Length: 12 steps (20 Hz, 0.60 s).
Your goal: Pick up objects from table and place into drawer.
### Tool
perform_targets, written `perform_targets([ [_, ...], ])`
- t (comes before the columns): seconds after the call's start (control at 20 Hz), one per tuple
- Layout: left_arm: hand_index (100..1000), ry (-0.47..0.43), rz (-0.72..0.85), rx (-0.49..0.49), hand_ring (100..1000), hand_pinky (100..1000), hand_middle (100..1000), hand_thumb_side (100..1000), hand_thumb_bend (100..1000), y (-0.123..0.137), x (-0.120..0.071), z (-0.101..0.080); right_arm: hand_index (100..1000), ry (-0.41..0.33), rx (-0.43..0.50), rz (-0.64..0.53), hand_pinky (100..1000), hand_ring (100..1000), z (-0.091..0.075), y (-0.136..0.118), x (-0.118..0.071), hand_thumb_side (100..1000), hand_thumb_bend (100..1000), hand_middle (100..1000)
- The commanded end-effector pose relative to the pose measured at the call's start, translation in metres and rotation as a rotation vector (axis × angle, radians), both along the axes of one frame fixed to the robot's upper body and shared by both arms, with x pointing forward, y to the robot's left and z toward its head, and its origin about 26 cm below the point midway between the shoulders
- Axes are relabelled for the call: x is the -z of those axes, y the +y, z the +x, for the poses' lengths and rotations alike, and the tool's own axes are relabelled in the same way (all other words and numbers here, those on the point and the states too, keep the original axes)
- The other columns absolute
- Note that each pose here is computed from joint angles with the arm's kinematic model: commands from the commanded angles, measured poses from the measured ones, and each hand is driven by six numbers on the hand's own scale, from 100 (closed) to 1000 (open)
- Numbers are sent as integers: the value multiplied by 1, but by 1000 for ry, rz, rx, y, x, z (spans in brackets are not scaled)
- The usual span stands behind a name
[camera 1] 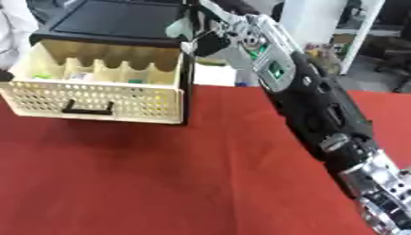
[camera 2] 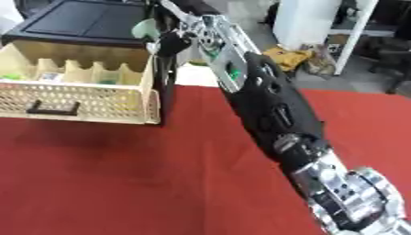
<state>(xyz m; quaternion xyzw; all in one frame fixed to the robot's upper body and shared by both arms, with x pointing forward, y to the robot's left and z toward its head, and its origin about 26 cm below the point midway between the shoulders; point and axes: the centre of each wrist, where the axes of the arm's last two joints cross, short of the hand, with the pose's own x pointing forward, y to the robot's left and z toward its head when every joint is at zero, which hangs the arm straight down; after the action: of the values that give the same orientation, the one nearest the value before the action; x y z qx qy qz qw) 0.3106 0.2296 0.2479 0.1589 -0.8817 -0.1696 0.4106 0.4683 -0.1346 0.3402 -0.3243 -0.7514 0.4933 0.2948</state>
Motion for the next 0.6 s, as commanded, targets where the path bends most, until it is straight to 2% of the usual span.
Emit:
perform_targets([
  [0.05,589,-29,13,9,100,100,100,1000,100,-1,-8,-2,426,-44,-1,3,460,668,-2,4,-15,100,100,317],
  [0.6,588,-30,17,18,100,100,100,1000,100,-3,-9,-2,425,-51,-19,10,458,667,-2,26,-14,100,100,316],
])
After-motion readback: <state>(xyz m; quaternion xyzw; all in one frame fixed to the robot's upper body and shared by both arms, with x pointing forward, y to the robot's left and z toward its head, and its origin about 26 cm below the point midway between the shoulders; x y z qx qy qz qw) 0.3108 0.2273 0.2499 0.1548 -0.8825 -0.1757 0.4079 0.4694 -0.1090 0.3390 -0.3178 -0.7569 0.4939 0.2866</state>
